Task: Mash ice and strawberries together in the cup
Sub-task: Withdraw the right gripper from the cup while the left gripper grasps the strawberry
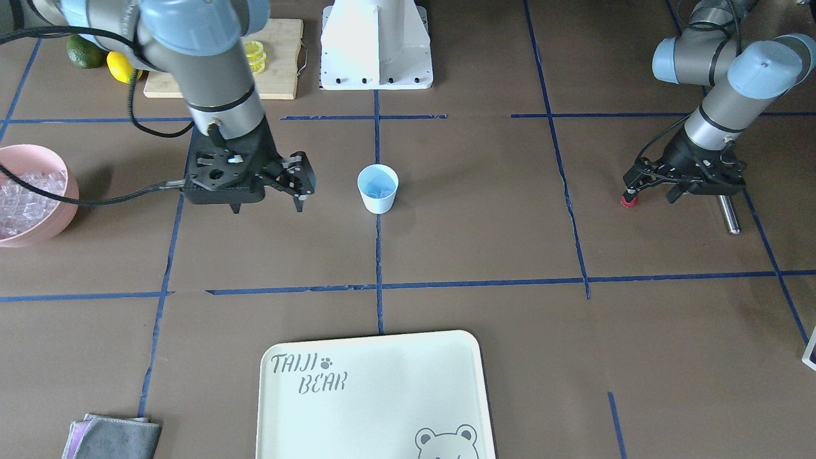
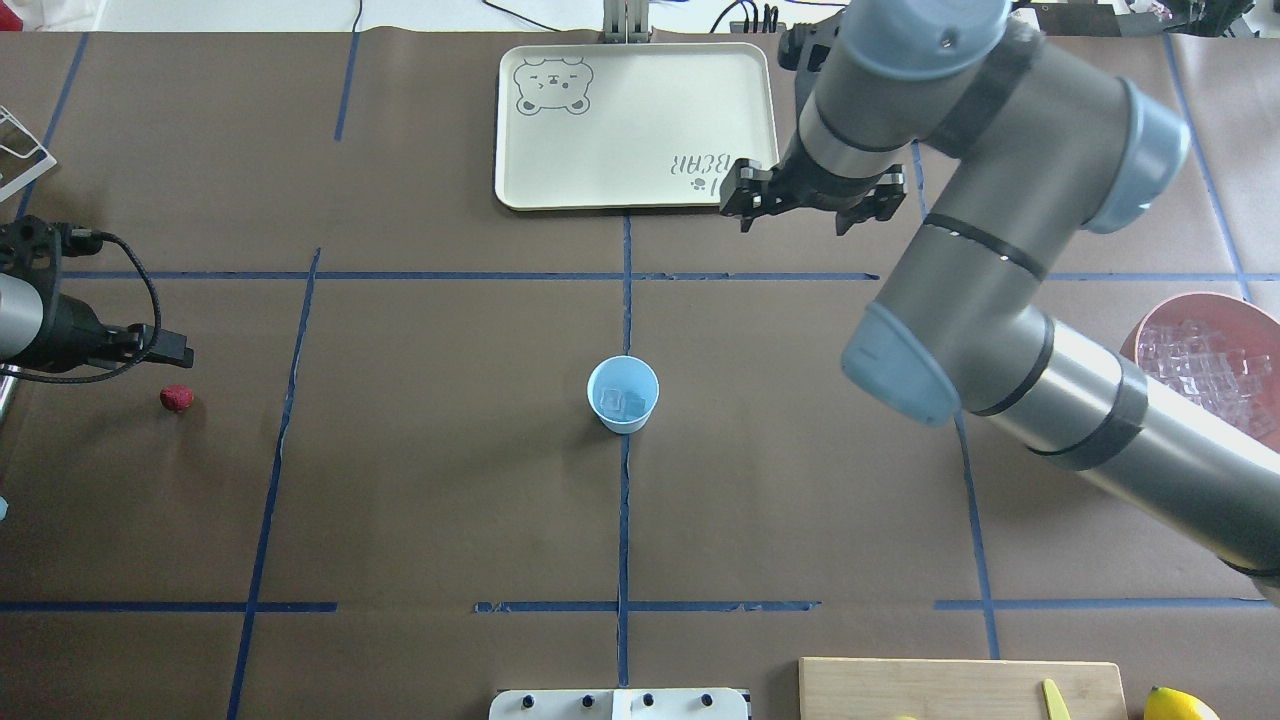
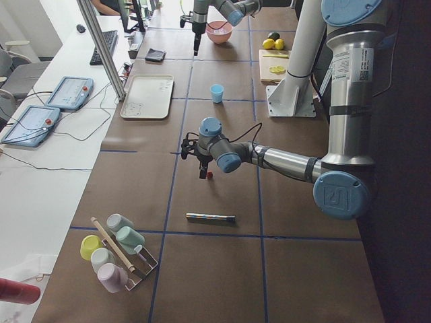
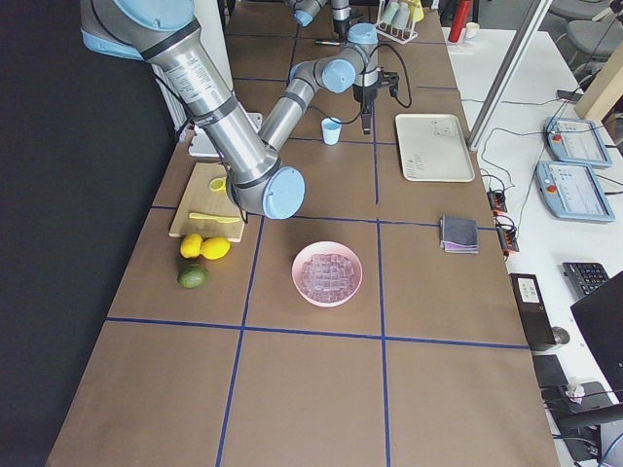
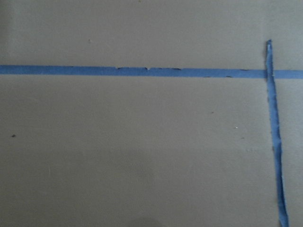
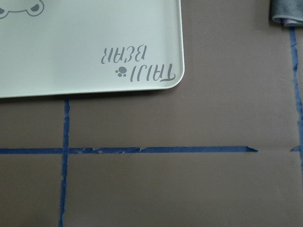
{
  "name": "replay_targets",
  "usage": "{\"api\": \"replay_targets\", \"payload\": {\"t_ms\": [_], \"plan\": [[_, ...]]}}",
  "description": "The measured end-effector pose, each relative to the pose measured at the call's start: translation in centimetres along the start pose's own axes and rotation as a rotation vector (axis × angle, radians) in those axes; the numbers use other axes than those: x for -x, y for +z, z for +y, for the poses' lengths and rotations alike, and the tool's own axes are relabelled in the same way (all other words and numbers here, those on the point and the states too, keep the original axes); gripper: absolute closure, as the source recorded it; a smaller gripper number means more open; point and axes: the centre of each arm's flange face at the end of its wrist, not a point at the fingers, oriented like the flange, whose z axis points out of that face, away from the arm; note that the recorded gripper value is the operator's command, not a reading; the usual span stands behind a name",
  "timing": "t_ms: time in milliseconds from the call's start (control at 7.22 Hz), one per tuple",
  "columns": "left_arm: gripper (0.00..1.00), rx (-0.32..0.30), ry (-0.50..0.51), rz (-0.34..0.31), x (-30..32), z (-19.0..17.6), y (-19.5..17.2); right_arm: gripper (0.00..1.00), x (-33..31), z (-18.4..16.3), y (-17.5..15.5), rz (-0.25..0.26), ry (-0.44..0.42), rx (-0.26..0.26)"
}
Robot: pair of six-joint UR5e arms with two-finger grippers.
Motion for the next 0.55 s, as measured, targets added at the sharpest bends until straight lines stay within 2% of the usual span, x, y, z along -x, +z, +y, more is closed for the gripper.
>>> {"api": "replay_targets", "payload": {"t_ms": [277,554], "plan": [[0.01,0.000,0.003,0.012,0.5,0.6,1.4,0.01,-4.3,-2.0,-3.2,-0.038,-0.008,-0.002],[0.01,0.009,0.013,0.016,0.1,1.1,1.8,0.01,-6.1,-2.5,-4.6,-0.057,-0.005,-0.001]]}}
